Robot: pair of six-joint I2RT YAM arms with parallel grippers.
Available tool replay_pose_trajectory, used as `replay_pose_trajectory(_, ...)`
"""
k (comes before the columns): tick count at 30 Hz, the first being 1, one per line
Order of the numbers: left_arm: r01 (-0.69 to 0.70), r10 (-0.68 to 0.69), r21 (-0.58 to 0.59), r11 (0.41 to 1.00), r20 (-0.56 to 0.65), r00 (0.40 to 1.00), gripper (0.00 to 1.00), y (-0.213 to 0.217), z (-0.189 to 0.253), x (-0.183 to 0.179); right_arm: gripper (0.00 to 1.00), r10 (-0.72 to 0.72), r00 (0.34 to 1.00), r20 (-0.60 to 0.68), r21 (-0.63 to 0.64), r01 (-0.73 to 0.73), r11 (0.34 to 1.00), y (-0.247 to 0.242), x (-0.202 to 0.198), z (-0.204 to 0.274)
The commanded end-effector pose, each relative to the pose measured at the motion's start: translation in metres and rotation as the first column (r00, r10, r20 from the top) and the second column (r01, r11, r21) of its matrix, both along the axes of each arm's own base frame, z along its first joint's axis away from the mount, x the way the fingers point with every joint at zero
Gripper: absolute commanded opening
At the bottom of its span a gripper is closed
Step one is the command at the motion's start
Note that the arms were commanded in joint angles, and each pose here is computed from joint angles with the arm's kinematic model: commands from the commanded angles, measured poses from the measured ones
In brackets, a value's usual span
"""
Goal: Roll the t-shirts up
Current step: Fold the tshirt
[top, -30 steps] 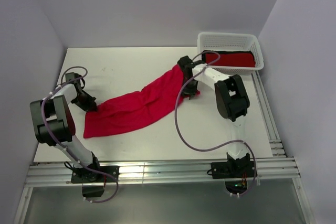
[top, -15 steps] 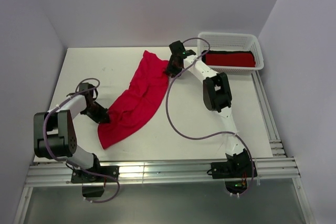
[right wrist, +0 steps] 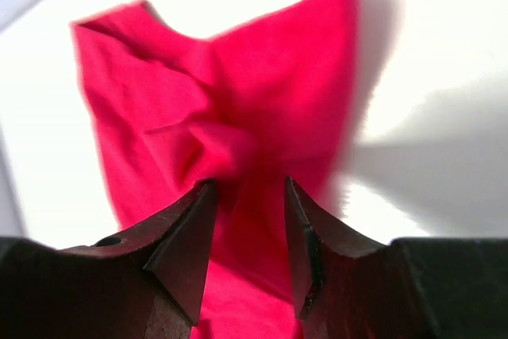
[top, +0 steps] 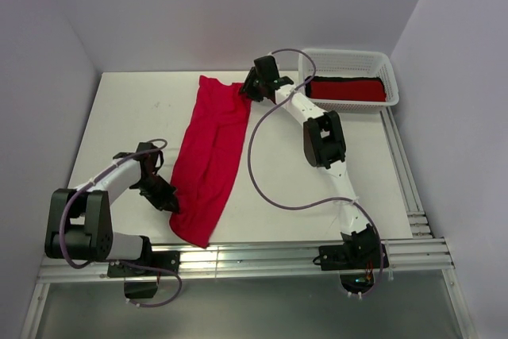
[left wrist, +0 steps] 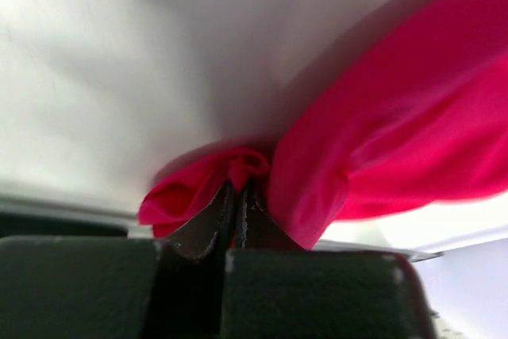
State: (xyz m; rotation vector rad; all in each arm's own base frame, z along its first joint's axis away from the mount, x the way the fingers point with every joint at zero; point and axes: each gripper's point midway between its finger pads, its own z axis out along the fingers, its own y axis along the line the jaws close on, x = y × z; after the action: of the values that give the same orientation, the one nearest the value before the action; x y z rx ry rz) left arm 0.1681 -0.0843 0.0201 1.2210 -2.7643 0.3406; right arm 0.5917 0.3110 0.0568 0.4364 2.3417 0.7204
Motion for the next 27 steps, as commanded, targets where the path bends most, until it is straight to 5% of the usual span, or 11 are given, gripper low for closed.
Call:
replay_pose_trajectory(1, 0.026, -0.027, -0.003, 1.000, -0.067, 0.997, 0.01, -0.008, 0.012, -0.027, 0.47, -0.036, 0.989, 0.141, 0.095, 0.023, 0.995, 0.004, 0.030, 0.049)
replay_pose_trajectory(4, 0.061, -0.052, 0.098, 0.993, -0.091, 0.994, 0.11, 0.011, 0.020, -0.037, 0.51, -0.051, 0.985, 0.166, 0.108, 0.033, 0.994, -0.003, 0.034, 0.060)
replay_pose_trajectory(9, 0.075, -0.061, 0.241, 0.968, -0.065, 0.996, 0.99, 0.036, 0.058, -0.031, 0.59, -0.052, 0.981, 0.188, 0.094, 0.035, 0.995, -0.016, 0.029, 0.077)
replay_pose_trajectory(15, 0.062, -0.093, 0.306, 0.950, 0.089, 0.992, 0.99, 0.045, 0.101, 0.018, 0.64, -0.048, 0.986, 0.159, 0.089, 0.034, 0.995, -0.028, 0.015, 0.080)
replay_pose_trajectory(19, 0.068, -0.147, 0.312, 0.947, 0.235, 0.961, 0.99, 0.040, 0.122, 0.088, 0.68, -0.038, 0.990, 0.133, 0.094, 0.026, 0.995, -0.029, 0.001, 0.077)
replay_pose_trajectory(27, 0.088, -0.265, 0.320, 0.943, 0.569, 0.778, 1.00, 0.024, 0.160, 0.263, 0.68, 0.029, 0.998, 0.055, 0.105, -0.035, 0.994, -0.011, -0.043, 0.054)
